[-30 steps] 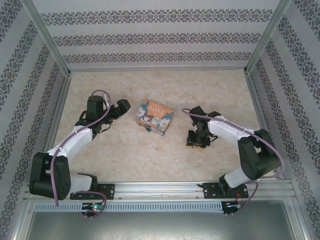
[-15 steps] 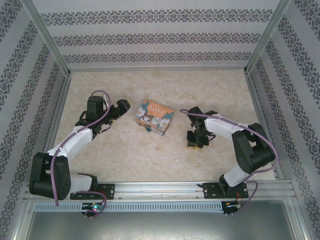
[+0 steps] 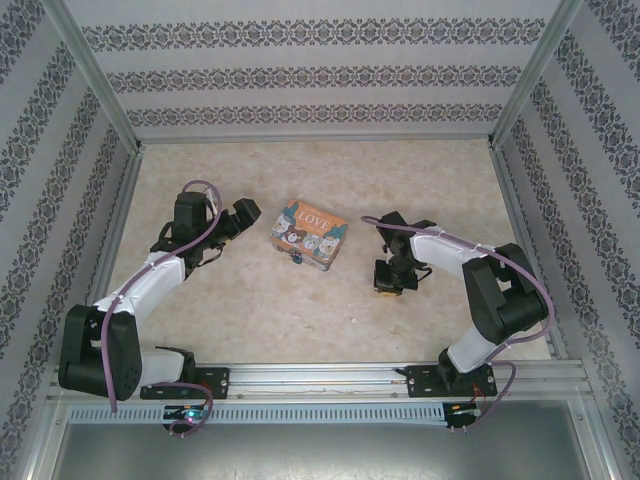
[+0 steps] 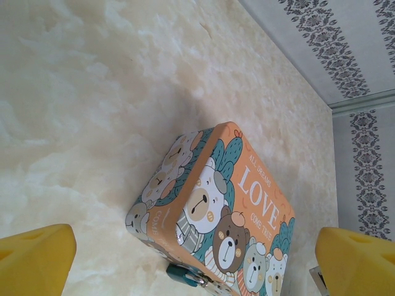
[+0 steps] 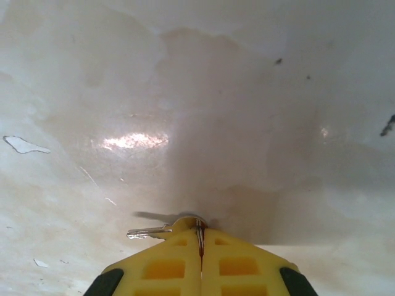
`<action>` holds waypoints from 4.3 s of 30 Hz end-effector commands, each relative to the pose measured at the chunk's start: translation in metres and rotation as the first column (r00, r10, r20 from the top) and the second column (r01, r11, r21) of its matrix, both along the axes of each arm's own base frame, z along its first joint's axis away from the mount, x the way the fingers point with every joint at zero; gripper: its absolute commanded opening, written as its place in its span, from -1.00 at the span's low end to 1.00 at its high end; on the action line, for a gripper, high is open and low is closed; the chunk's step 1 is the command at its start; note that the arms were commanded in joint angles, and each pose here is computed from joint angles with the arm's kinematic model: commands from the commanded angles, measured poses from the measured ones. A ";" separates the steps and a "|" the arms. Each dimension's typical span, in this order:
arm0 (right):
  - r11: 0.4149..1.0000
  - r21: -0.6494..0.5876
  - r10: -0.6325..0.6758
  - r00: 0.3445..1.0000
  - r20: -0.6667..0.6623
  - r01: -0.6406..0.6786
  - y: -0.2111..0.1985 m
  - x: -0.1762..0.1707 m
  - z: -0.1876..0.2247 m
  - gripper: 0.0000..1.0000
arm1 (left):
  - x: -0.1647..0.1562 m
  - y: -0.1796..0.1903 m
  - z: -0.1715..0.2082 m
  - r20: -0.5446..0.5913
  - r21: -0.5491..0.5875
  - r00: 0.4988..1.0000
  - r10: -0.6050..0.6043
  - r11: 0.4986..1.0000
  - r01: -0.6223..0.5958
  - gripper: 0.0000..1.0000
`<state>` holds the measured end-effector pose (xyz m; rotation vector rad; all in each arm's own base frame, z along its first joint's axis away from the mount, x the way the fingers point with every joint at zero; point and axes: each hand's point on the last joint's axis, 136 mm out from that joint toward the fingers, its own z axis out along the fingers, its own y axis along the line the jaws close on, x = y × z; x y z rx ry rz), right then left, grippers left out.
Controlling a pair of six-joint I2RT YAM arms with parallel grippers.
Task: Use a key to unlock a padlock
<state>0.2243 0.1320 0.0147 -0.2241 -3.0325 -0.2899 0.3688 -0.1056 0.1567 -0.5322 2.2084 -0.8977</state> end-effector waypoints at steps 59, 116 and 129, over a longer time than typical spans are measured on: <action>0.622 0.778 -0.420 0.801 0.426 -0.088 0.155 0.116 0.187 -1.00 | 0.003 -0.193 0.067 0.237 0.052 0.809 -0.538 0.838 0.543 -0.45; 0.252 0.633 -0.190 0.604 0.774 -0.732 0.195 0.068 0.324 -0.19 | -0.055 -0.122 0.193 0.422 0.160 0.587 -0.690 0.694 0.702 -1.00; 0.229 0.646 -0.163 0.625 0.763 -0.729 0.209 0.063 0.319 -0.33 | -0.055 -0.118 0.189 0.414 0.172 0.603 -0.682 0.709 0.683 -1.00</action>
